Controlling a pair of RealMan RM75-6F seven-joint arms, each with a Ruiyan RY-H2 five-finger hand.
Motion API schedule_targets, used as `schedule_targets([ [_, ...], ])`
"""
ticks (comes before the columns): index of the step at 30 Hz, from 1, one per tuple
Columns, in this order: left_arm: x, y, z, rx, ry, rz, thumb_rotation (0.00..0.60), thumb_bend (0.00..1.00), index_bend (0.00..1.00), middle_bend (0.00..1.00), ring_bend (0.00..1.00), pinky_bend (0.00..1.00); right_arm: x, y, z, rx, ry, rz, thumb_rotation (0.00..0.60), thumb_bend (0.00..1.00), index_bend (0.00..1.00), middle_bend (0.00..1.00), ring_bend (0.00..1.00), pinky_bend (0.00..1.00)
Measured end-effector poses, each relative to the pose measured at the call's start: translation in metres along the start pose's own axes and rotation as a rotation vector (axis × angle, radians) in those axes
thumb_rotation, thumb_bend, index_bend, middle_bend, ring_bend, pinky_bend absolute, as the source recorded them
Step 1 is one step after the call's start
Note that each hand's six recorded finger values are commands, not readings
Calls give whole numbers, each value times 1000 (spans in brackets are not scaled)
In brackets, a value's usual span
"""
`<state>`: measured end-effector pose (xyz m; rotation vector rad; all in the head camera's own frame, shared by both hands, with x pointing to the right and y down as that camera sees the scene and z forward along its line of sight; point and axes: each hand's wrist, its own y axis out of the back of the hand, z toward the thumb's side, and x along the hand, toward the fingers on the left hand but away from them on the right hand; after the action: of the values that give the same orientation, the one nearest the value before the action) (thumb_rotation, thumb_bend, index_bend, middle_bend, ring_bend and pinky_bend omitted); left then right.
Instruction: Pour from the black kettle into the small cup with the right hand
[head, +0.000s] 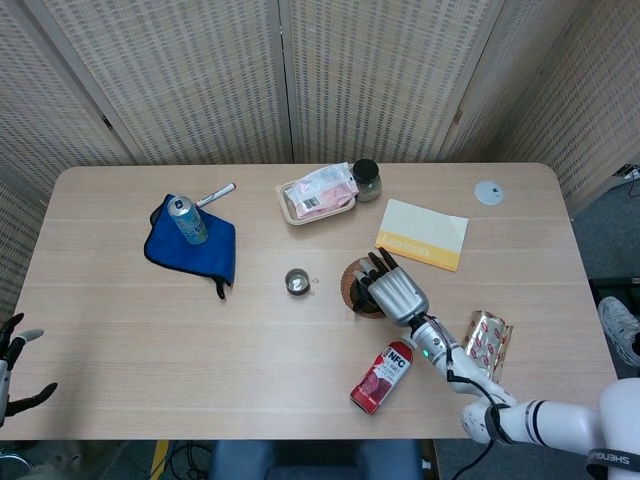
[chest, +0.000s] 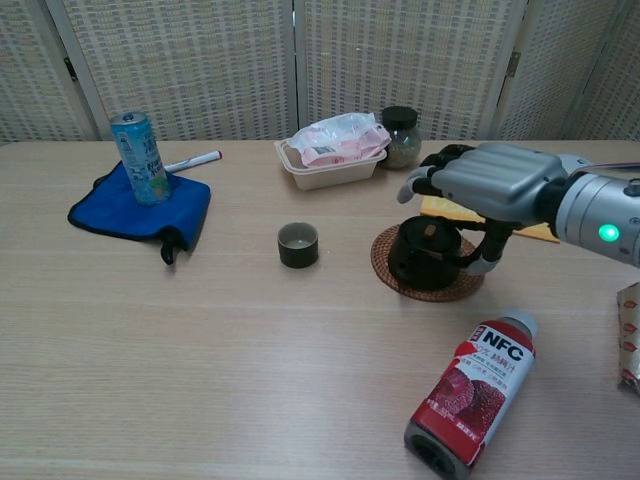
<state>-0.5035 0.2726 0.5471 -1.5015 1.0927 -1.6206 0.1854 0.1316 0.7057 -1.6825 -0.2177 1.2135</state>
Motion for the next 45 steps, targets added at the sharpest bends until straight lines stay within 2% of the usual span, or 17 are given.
schedule_targets([
  [2, 0, 0, -1, -1, 2, -2, 600, 0, 254, 84, 154, 103, 4, 1, -1, -6, 3, -2, 600, 0, 166, 142, 4, 0],
  [6, 0, -1, 1, -2, -3, -2, 600, 0, 254, 84, 154, 103, 16, 6, -4, -16, 19, -11, 600, 0, 170, 238, 107, 0],
  [9, -1, -1, 3, -4, -7, 0, 600, 0, 254, 84, 154, 103, 27, 10, -6, -27, 34, -22, 600, 0, 216, 294, 158, 0],
  [18, -2, 0, 6, -6, -16, 1, 600, 0, 254, 84, 154, 103, 48, 8, -15, -52, 55, -35, 600, 0, 337, 353, 264, 0],
  [32, -2, -1, 6, -12, -10, -15, 600, 0, 254, 84, 152, 103, 41, -7, -19, -95, 59, -14, 594, 0, 380, 400, 273, 0],
  [34, -2, -1, 5, -18, -10, -18, 600, 0, 254, 84, 150, 103, 40, -7, -18, -121, 56, -17, 533, 0, 394, 408, 273, 0],
  [36, -2, -1, 5, -31, -10, -20, 600, 0, 254, 84, 147, 103, 38, -6, -18, -150, 48, -20, 409, 0, 410, 418, 273, 0],
  [38, -3, -1, 5, -47, -9, -24, 574, 0, 256, 84, 145, 102, 38, -6, -19, -158, 41, -21, 320, 0, 416, 422, 273, 0],
  [40, -3, -1, 5, -62, -9, -27, 479, 0, 259, 84, 144, 100, 37, -7, -19, -147, 32, -19, 275, 0, 422, 424, 273, 0],
  [42, -3, -1, 5, -81, -11, -31, 393, 0, 260, 84, 142, 99, 36, -8, -20, -138, 23, -15, 259, 0, 427, 430, 273, 0],
  [44, -3, -2, 5, -98, -15, -37, 348, 0, 261, 84, 140, 95, 35, -9, -18, -141, 18, -10, 253, 0, 430, 436, 273, 0],
  [45, -3, -2, 5, -104, -17, -39, 343, 0, 262, 84, 140, 94, 34, -9, -17, -144, 19, -9, 252, 0, 432, 438, 273, 0],
])
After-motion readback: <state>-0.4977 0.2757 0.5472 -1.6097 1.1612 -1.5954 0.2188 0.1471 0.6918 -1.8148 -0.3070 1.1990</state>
